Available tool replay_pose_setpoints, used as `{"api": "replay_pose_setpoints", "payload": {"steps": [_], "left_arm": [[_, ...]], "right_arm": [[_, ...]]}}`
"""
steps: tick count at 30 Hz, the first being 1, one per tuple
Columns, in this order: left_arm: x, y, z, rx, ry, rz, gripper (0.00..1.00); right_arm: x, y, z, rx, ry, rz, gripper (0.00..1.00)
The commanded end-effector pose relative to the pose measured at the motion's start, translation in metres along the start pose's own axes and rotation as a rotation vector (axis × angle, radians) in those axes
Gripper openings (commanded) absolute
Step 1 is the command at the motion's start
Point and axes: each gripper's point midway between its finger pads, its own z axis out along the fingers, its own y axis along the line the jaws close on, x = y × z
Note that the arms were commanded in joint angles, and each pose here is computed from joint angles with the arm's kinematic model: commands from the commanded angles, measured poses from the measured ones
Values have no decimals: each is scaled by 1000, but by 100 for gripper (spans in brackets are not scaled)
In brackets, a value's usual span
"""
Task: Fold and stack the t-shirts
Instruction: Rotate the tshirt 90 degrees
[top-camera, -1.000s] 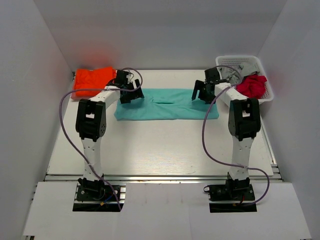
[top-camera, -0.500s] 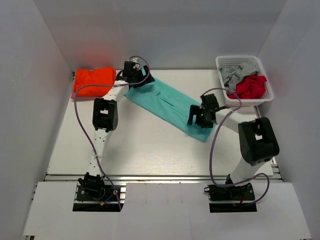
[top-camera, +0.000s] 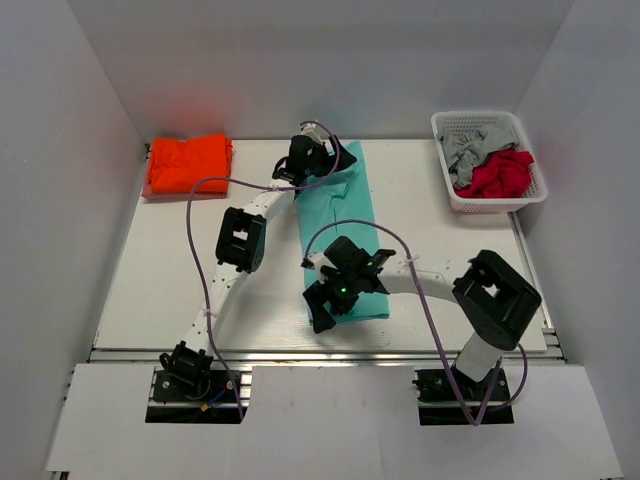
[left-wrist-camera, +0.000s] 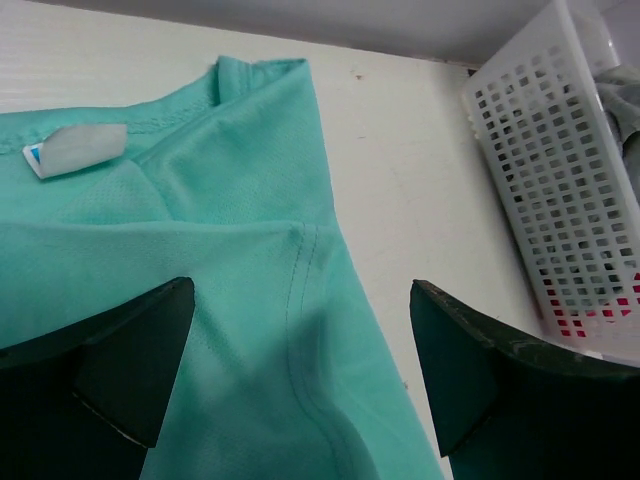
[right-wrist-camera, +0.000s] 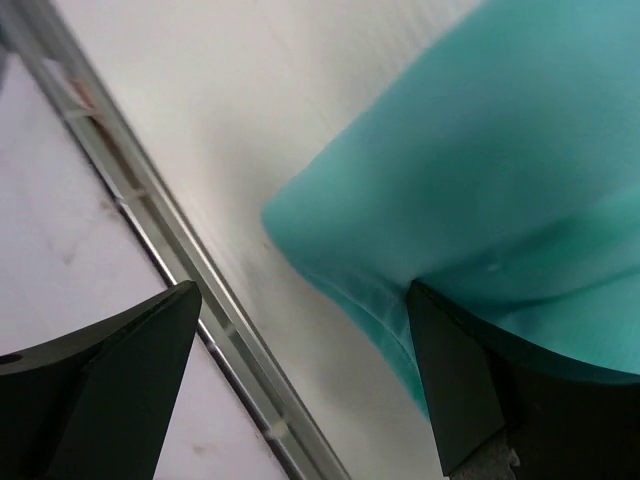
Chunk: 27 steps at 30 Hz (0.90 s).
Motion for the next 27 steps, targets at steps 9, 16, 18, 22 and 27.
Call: {"api": "replay_pose_setpoints", "payload": {"steps": [9, 16, 18, 22, 27], "left_arm": [[33, 46, 6, -132, 20, -80, 100], [-38, -15, -14, -49, -69, 18, 100], [-62, -37, -23, -27, -101, 49, 100], [-125, -97, -57, 50, -191, 153, 100], [-180, -162, -120, 67, -232, 241, 100]], "right_arm": [[-50, 58, 4, -139, -119, -244, 90], [-71, 29, -24, 110, -190, -63, 90], [-74, 25, -30, 144, -225, -53, 90], [-81, 8, -57, 261, -334, 26, 90], [-81, -7, -84, 333, -443, 106, 90]]}}
